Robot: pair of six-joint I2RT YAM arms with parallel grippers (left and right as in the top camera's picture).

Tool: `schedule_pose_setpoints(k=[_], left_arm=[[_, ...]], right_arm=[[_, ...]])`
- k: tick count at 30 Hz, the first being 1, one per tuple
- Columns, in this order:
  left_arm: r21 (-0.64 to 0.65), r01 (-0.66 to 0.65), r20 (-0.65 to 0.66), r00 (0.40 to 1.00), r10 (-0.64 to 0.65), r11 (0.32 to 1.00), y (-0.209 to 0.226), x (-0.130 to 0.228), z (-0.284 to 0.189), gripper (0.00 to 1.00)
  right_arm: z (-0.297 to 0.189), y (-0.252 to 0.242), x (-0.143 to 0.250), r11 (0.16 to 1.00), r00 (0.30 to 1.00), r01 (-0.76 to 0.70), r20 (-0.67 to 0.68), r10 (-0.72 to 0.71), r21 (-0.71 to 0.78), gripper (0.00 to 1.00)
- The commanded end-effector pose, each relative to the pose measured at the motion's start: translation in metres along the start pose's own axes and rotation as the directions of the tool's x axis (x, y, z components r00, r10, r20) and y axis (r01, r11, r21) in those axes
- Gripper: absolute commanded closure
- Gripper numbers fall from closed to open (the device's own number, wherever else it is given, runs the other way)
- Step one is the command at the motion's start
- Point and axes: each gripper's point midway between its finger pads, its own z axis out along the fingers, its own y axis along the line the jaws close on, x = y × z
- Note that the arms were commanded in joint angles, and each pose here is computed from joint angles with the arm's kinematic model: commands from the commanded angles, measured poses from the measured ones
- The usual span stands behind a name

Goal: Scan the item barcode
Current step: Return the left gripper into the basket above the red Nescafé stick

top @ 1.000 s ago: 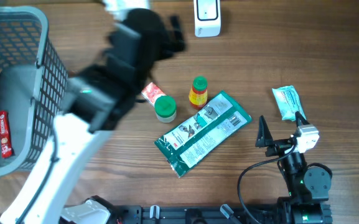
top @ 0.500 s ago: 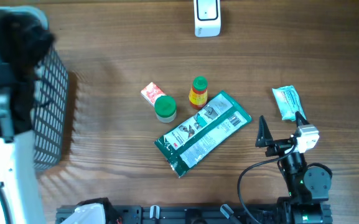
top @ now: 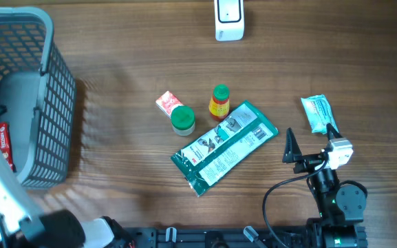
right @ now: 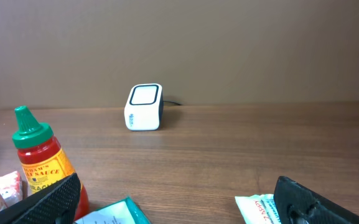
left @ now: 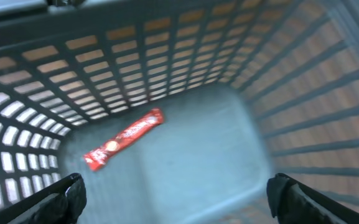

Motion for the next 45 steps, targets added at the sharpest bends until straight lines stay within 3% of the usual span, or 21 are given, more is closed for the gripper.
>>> schedule_pose_setpoints(k=[1, 10, 16, 21, 27, 32, 39, 45], left_arm=[[-0.022, -0.319, -0.098, 0.944, 0.315, 0.948, 0.001, 0.017, 0.036, 0.0], [-0.05, -0.43, -0.205, 0.888, 0.412, 0.901, 0.019, 0.053, 0.08, 0.0], [-0.09, -0.368, -0.239, 0.91, 0.338, 0.926, 0.059, 0.068, 0.12, 0.0], [0.033, -0.386, -0.24, 0.892, 0.382, 0.922, 0.069, 0.081, 0.146, 0.0], [0.192, -0.516, -0.233, 0.802, 0.55, 0.835, 0.078, 0.112, 0.166, 0.0], [0.207, -0.582, -0.198, 0.762, 0.617, 0.786, 0.083, 0.127, 0.18, 0.0], [0.179, -0.591, -0.119, 0.78, 0.614, 0.786, 0.081, 0.129, 0.198, 0.0], [0.189, -0.577, -0.124, 0.788, 0.602, 0.794, 0.08, 0.141, 0.215, 0.0]], right_arm=[[0.0, -0.002, -0.002, 1.0, 1.0, 0.006, 0.008, -0.006, 0.014, 0.0], [0.0, -0.002, -0.002, 1.0, 1.0, 0.006, 0.008, -0.006, 0.014, 0.01], [0.0, -0.002, -0.002, 1.0, 1.0, 0.006, 0.008, -0.007, 0.014, 0.0], [0.0, -0.002, -0.002, 1.0, 1.0, 0.006, 0.008, -0.006, 0.014, 0.0], [0.0, -0.002, -0.002, 1.0, 1.0, 0.006, 0.008, -0.006, 0.014, 0.0], [0.0, -0.002, -0.002, 1.0, 1.0, 0.006, 0.008, -0.007, 0.014, 0.0], [0.0, -0.002, -0.002, 1.0, 1.0, 0.006, 0.008, -0.007, 0.014, 0.0], [0.0, -0.002, -0.002, 1.0, 1.0, 0.006, 0.008, -0.007, 0.014, 0.0]])
